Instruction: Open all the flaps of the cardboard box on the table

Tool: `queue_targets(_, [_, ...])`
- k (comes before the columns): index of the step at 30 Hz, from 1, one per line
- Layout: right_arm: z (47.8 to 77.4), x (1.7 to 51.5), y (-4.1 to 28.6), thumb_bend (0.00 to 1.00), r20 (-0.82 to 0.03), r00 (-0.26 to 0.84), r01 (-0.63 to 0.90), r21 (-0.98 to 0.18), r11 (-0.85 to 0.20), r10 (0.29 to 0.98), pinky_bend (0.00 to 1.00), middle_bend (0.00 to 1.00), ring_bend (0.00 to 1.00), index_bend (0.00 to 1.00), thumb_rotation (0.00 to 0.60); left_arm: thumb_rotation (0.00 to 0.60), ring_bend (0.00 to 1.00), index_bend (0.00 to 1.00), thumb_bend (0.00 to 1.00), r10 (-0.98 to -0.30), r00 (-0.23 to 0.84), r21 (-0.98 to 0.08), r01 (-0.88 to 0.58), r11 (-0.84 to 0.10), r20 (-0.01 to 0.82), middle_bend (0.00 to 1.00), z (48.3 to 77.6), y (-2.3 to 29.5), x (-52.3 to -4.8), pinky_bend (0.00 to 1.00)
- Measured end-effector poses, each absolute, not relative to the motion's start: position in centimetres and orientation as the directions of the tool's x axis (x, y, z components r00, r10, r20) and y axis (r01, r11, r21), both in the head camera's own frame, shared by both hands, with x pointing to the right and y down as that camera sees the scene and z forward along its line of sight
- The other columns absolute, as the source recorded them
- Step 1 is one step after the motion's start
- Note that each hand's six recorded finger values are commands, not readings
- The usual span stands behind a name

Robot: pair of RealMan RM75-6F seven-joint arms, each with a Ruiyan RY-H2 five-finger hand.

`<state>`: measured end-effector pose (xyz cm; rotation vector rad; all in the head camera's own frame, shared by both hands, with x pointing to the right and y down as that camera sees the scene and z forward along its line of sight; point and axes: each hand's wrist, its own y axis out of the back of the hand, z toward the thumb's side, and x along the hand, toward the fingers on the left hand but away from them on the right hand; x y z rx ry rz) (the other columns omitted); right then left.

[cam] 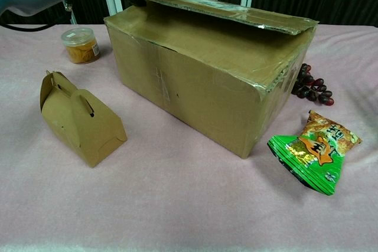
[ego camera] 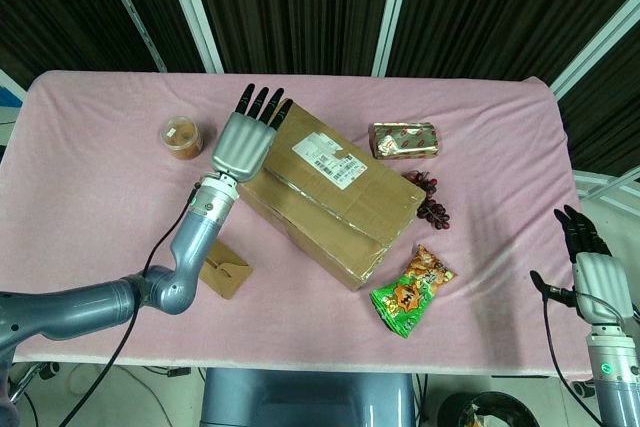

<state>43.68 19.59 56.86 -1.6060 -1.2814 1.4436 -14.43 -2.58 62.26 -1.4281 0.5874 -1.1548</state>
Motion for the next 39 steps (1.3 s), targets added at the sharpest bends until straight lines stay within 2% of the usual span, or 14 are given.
queue_targets(8, [57.0, 43.7, 19.6, 0.32, -0.372, -0.073, 0.258, -0.903, -0.342, 0.926, 0.21, 0.00, 0.00, 0.00, 0.600, 0.600, 0.00, 0.00, 0.24, -0.873, 0.442, -0.965, 0.237, -0.110, 0.208, 0.00, 59.6, -5.2, -11.1, 0.00])
queue_targets(15, [57.1, 43.7, 19.6, 0.32, -0.377, -0.078, 0.268, -0.900, -0.345, 0.923, 0.21, 0.00, 0.00, 0.00, 0.600, 0.600, 0.00, 0.00, 0.24, -0.879, 0.451, -0.969, 0.243, -0.043, 0.152, 0.00, 58.3, -7.2, -9.3, 0.00])
queue_targets(29, [57.1, 44.1, 19.6, 0.32, -0.384, -0.102, 0.286, -0.895, -0.343, 0.918, 0.21, 0.00, 0.00, 0.00, 0.600, 0.600, 0.00, 0.00, 0.24, -0.903, 0.423, -0.955, 0.290, 0.059, 0.073, 0.00, 58.2, -11.5, -4.5, 0.00])
queue_targets(39, [56.9, 44.4, 19.6, 0.32, -0.386, -0.112, 0.292, -0.894, -0.341, 0.916, 0.21, 0.00, 0.00, 0.00, 0.600, 0.600, 0.00, 0.00, 0.24, -0.914, 0.396, -0.948, 0.314, 0.049, 0.084, 0.00, 59.2, -12.5, -1.5, 0.00])
